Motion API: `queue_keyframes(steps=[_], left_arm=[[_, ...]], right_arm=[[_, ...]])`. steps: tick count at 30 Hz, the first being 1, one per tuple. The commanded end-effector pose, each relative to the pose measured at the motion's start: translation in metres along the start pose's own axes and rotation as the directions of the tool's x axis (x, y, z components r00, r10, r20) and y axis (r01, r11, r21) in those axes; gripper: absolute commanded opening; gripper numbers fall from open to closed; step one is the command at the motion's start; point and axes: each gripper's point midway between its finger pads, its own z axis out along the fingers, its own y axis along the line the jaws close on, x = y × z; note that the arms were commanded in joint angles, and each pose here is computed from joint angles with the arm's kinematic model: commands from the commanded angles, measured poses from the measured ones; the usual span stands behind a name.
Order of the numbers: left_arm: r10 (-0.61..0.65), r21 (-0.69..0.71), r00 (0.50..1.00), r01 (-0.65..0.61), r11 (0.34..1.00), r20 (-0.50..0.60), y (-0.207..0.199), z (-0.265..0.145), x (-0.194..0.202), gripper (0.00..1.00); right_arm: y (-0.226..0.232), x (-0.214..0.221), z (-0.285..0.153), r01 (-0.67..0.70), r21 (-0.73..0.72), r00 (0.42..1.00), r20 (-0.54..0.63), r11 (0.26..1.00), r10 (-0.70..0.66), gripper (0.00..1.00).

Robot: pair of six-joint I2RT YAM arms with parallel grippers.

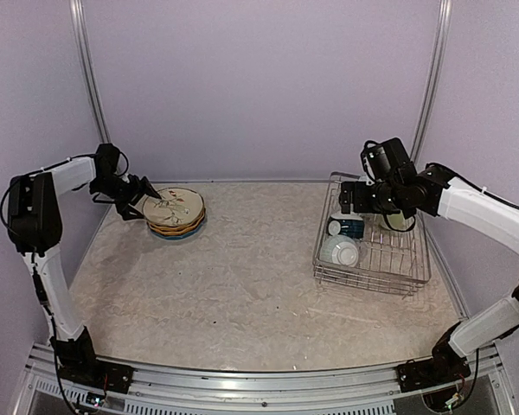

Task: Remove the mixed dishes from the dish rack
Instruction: Place the plate on the plate, then grab the cup from the dish rack.

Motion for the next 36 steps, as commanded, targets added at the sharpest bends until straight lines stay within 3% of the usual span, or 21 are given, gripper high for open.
queue_keyframes(steps=[1,12,19,36], left_arm=[[0.076,0.024,0.992,-0.079,0.997,0.098,-0.027,-0.036,-0.011,0.85],[0.137,0.107,0.978,-0.155,0.982,0.158,-0.062,-0.069,0.004,0.93],[0.215,0.144,0.967,-0.234,0.962,0.139,-0.094,-0.069,0.031,0.95],[0.293,0.210,0.953,-0.304,0.929,0.079,-0.128,-0.059,0.070,0.94]], right_arm=[[-0.020,0.005,0.005,-0.034,0.027,0.999,-0.028,0.999,0.035,1.00],[-0.070,0.001,0.043,-0.092,0.115,0.993,-0.060,0.989,0.099,0.98],[-0.095,-0.007,0.080,-0.140,0.112,0.985,-0.085,0.984,0.149,0.82],[-0.117,-0.003,0.150,-0.108,0.228,0.978,-0.152,0.968,0.145,0.84]])
